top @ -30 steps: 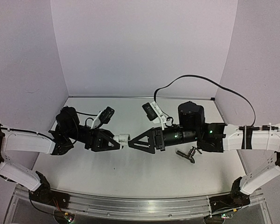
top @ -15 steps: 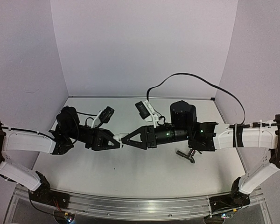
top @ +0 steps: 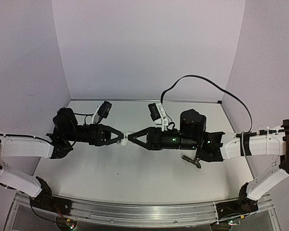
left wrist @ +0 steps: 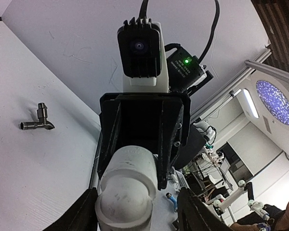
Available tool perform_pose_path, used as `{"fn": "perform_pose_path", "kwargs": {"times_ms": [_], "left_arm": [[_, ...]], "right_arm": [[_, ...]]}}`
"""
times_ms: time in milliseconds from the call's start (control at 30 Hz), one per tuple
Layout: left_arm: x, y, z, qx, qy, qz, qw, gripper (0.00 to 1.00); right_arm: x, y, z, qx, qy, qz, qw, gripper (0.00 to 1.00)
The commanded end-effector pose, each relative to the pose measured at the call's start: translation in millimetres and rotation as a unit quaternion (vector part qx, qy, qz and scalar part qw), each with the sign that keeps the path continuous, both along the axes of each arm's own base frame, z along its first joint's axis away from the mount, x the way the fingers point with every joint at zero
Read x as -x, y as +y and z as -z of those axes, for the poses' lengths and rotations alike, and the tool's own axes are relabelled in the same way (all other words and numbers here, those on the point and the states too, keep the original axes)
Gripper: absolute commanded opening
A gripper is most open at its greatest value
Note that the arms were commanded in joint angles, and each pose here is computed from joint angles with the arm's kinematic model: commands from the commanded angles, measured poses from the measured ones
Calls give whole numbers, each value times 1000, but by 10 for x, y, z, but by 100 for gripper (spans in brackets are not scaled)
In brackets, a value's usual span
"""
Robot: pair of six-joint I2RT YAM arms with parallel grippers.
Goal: Install the water faucets
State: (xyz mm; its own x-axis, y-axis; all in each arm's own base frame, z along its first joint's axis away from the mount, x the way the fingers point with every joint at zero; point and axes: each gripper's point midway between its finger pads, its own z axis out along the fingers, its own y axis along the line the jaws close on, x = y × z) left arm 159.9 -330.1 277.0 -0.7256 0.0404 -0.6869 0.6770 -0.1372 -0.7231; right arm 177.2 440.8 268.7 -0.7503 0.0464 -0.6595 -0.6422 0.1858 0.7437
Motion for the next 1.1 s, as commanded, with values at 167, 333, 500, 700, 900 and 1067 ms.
{"fn": "perform_pose_path", "kwargs": {"times_ms": [167, 333, 500, 700, 900, 1067], "left_arm": [[4, 53, -282, 35, -24, -14, 999, 51], [20, 57, -335, 39, -30, -10, 999, 50], [28, 63, -347, 41, -29, -9, 999, 35], [25, 89, -386, 48, -43, -21, 998, 2], [28, 133, -297, 44, -43, -33, 998, 0], [14, 113, -171, 29, -33, -20, 999, 0]], "right_arm": [[-147, -11, -357, -82, -8, 44, 996, 0], [-126, 94, -342, -83, -4, 27, 996, 0], [-123, 112, -323, -82, -5, 25, 996, 0], [-105, 141, -302, -79, -5, 16, 997, 0], [-274, -287, -37, 45, -34, 112, 992, 91], [-377, -1029, 81, 146, -69, 211, 964, 98]]}}
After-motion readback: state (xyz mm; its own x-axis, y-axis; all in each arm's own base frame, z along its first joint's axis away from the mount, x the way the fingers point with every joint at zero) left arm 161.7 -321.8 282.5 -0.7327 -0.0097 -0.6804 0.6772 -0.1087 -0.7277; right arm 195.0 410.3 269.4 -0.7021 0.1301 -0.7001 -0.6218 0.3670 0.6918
